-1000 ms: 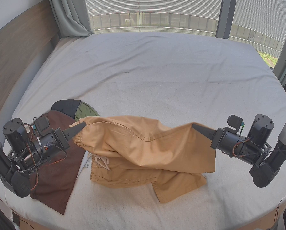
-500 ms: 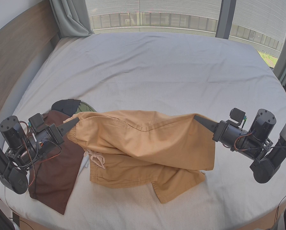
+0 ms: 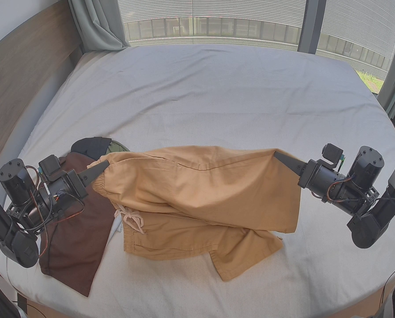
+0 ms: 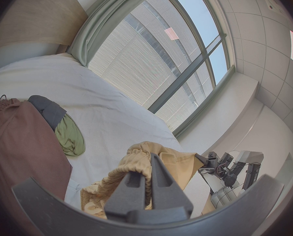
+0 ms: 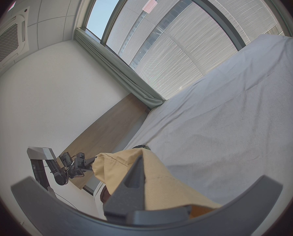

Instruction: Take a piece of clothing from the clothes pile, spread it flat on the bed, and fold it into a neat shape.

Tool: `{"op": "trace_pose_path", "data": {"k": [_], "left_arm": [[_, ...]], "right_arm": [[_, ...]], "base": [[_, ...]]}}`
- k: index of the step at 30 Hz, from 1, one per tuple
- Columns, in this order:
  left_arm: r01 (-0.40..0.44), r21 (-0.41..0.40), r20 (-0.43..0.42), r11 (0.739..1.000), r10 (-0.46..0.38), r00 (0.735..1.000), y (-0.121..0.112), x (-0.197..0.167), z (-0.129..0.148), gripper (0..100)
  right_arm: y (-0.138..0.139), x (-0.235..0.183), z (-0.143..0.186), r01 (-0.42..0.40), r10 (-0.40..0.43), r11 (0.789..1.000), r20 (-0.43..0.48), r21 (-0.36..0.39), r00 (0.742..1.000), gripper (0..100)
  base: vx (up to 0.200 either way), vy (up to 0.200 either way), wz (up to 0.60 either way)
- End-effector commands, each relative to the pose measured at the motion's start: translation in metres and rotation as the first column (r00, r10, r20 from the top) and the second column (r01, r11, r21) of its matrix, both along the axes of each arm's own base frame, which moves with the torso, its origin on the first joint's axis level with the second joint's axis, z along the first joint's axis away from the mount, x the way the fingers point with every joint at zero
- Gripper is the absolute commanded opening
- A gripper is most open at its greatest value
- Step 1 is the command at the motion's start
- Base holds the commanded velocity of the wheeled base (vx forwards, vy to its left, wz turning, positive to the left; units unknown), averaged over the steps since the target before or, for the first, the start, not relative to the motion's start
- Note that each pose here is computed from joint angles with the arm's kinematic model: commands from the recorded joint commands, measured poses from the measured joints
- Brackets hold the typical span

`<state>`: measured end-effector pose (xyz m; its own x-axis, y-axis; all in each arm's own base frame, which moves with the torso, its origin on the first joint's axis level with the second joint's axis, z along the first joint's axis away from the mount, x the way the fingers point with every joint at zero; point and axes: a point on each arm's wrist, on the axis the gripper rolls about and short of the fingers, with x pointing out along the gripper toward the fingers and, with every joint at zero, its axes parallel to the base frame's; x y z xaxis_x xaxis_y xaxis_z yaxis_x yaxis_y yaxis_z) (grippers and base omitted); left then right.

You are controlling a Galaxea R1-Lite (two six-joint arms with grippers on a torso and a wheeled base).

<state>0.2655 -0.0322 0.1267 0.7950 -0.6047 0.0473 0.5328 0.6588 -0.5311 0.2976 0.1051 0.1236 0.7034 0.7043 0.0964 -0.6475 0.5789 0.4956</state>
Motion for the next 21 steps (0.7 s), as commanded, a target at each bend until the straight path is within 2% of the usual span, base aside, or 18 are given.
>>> {"op": "trace_pose_path", "data": {"k": [1,21], "left_arm": [[0.001,-0.002,0.015,1.000,-0.001,1.000,-0.003,0.007,0.001,0],[0.001,-0.002,0.028,1.000,-0.001,1.000,-0.004,0.018,0.001,0]], "right_arm": [[-0.004,0.003,0.003,0.015,-0.015,1.000,0.015,0.004,1.000,0],[-0.013,0.004,0.012,0.044,-0.044,0.999,0.042,0.014,0.998,0]], "base": [[0.000,0.000,0.00],[0.000,0.000,0.00]]}}
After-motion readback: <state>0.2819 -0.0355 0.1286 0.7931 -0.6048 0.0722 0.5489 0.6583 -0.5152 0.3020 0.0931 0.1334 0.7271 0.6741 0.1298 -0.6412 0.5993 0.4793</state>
